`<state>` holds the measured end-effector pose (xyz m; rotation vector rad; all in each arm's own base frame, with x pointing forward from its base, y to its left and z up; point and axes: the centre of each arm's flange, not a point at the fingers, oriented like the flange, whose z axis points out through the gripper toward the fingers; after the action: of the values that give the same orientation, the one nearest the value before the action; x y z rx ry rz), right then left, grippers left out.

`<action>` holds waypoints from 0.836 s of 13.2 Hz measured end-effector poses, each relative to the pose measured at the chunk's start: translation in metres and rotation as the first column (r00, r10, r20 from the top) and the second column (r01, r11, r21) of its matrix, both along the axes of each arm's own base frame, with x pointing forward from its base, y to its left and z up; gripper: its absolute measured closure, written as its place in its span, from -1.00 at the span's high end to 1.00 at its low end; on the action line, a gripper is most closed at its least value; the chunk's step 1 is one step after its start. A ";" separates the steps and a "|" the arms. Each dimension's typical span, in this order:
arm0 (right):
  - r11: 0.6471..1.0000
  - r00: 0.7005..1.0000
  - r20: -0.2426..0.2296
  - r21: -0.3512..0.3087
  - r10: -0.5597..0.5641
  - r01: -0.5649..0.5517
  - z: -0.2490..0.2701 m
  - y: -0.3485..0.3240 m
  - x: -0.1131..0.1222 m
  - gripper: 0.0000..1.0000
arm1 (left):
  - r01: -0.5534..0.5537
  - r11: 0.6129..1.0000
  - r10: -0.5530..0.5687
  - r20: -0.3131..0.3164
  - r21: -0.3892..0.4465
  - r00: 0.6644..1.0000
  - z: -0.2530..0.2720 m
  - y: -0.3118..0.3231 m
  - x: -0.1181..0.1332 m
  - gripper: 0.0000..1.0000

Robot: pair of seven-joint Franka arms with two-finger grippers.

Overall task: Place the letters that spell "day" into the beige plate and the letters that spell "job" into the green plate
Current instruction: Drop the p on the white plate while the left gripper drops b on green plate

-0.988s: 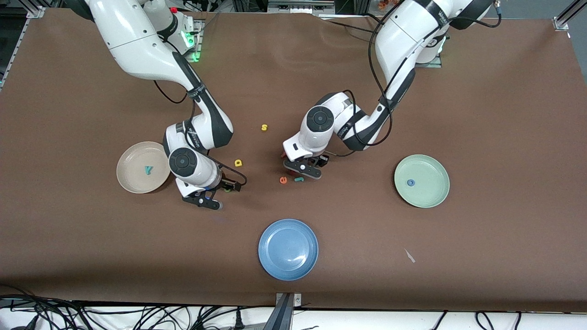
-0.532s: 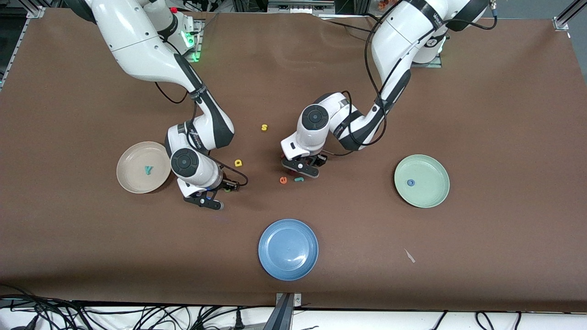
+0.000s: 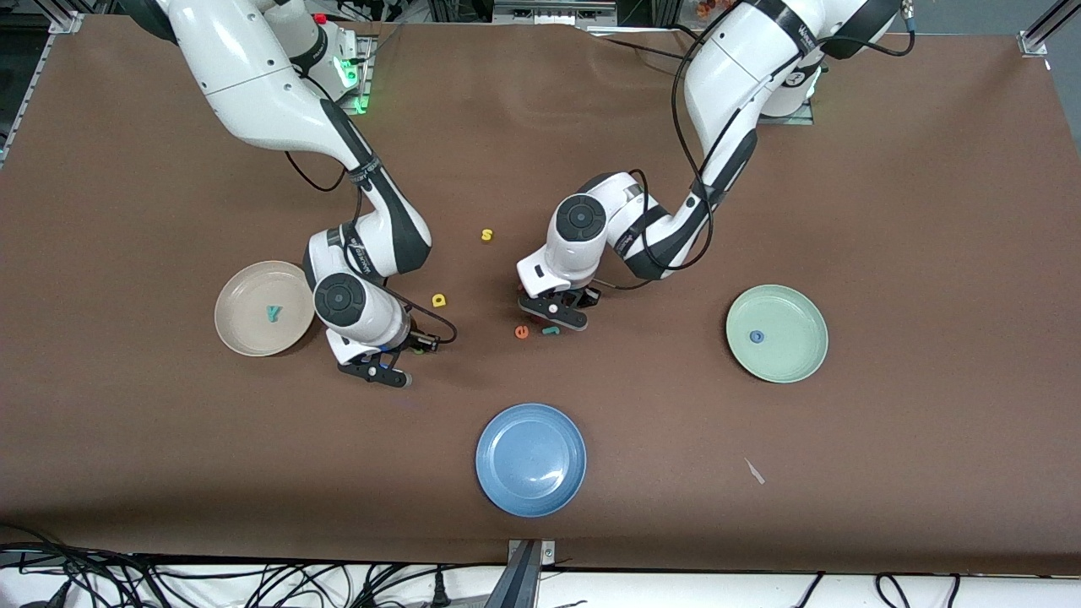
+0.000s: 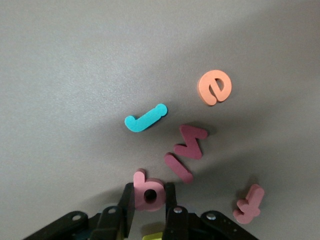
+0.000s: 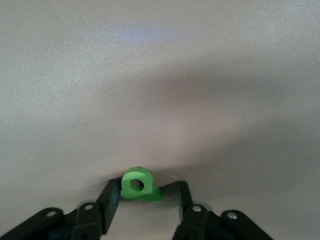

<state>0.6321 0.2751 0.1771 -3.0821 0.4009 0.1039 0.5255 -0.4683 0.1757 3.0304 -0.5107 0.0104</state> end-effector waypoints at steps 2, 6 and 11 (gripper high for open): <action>1.000 1.000 0.001 0.000 -0.001 0.001 0.000 0.000 0.000 -0.04 | -0.014 1.000 0.014 0.003 0.011 1.000 0.003 0.007 0.009 -0.49; 1.000 1.000 0.001 0.000 -0.001 0.001 0.001 0.000 0.000 -0.11 | -0.042 0.995 0.044 -0.019 0.088 0.999 0.037 0.047 0.040 -0.49; 1.000 1.000 0.002 0.000 -0.013 0.013 0.001 0.000 0.001 -0.27 | 0.054 0.984 -0.036 -0.109 0.169 0.993 0.082 0.168 0.097 -0.49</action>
<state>0.6332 0.2752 0.1786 -3.0787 0.4210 0.1002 0.6223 -0.3004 0.2582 3.1625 -0.6005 -0.2066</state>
